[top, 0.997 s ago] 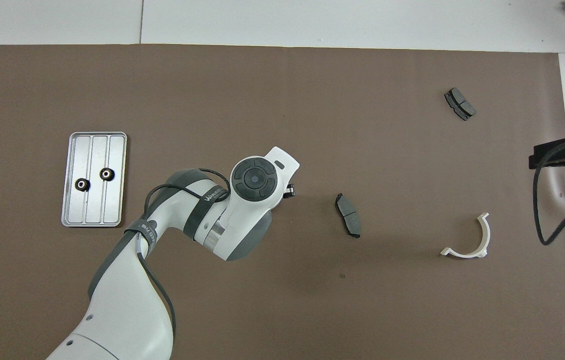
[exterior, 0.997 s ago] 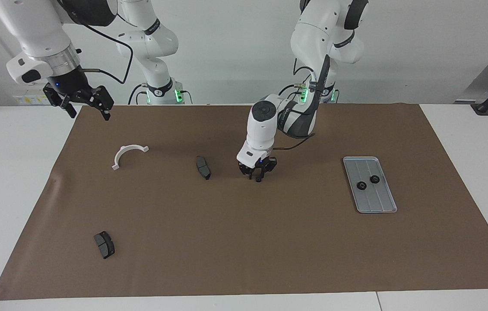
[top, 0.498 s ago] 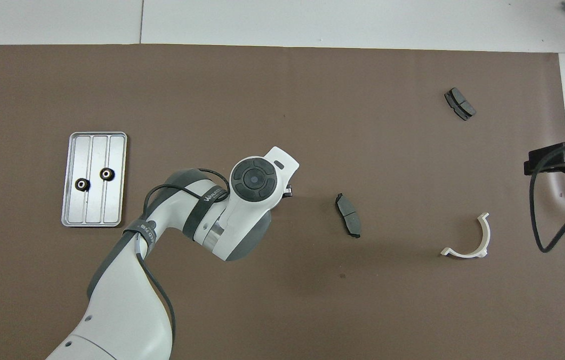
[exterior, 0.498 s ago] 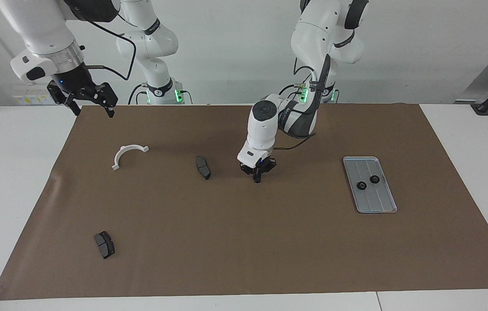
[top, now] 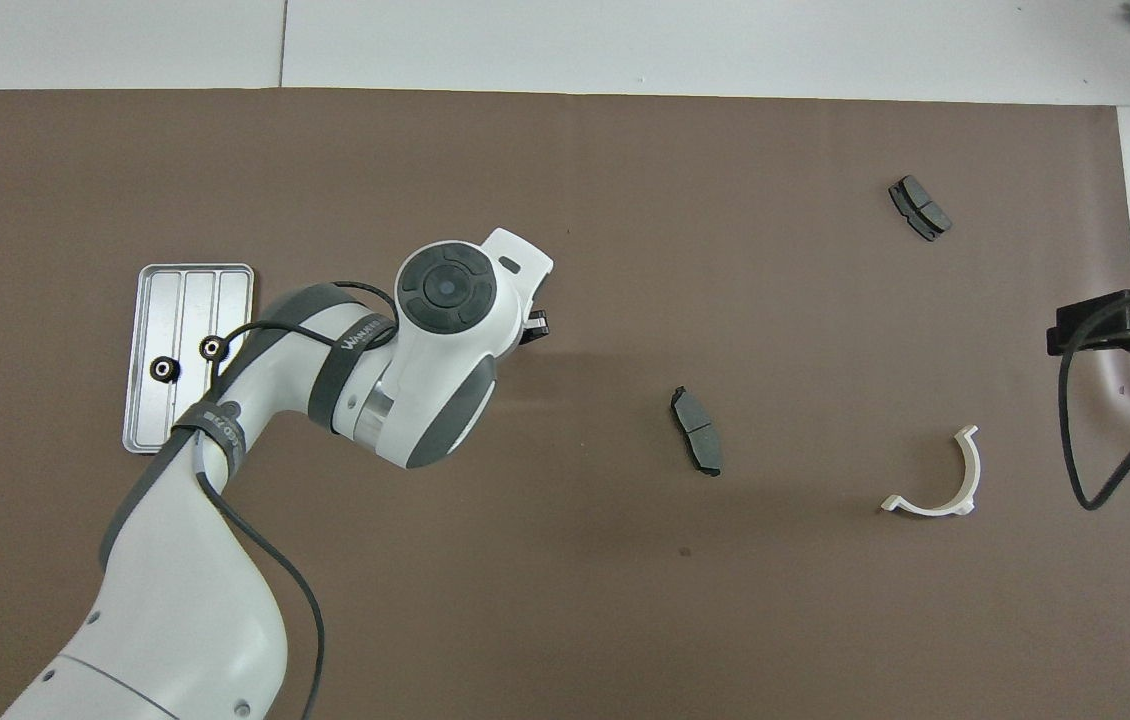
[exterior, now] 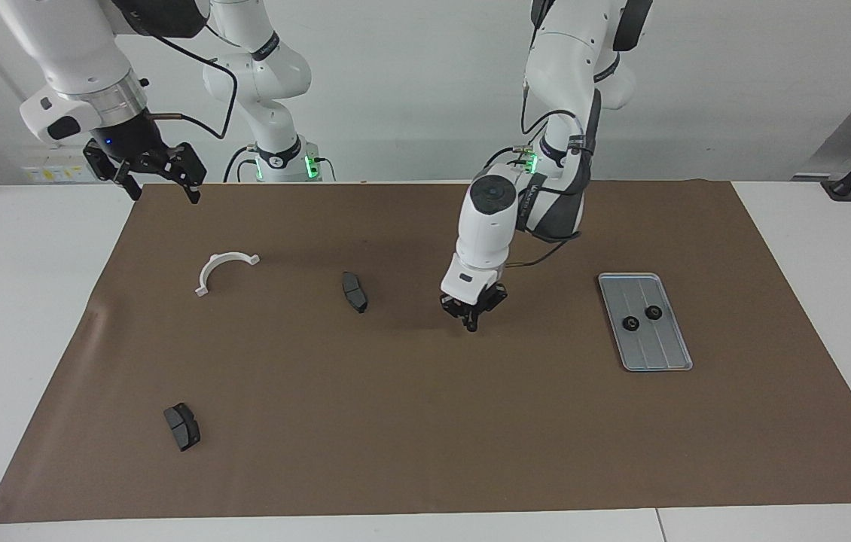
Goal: Pick bearing gear from pile to tray
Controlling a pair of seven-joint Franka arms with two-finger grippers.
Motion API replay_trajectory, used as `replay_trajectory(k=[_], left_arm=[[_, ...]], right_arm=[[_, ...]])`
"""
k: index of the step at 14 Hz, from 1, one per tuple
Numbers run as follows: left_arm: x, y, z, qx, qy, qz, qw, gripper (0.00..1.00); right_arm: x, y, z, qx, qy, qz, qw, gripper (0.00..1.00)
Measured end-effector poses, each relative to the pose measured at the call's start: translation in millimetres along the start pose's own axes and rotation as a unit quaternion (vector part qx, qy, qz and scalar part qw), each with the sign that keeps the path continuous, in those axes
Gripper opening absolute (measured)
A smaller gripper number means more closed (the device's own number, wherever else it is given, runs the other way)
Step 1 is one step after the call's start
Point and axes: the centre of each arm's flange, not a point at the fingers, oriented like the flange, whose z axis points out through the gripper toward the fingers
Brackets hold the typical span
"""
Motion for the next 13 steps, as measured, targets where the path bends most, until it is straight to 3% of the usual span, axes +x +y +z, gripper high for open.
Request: replay_trajectory(k=[2, 5, 11, 13], left_arm=[[41.9, -62.1, -30.8, 0.007, -0.003, -0.002, 1.000, 0.16], [68.4, -143.6, -57.2, 0.022, -0.027, 0.032, 0.999, 0.16], [49.7, -279.3, -26.6, 0.028, -0.094, 0.129, 0.987, 0.16], [35.6, -303.2, -23.4, 0.025, -0.101, 0.142, 0.984, 0.11]], right_arm=[[0.0, -1.2, -0.7, 0.000, 0.001, -0.001, 1.000, 1.00], [0.1, -1.6, -5.8, 0.000, 0.006, -0.001, 1.000, 1.00], [0.3, -2.9, -5.4, 0.000, 0.006, -0.003, 1.000, 1.00], [0.3, -3.0, -4.9, 0.000, 0.005, -0.003, 1.000, 1.00]])
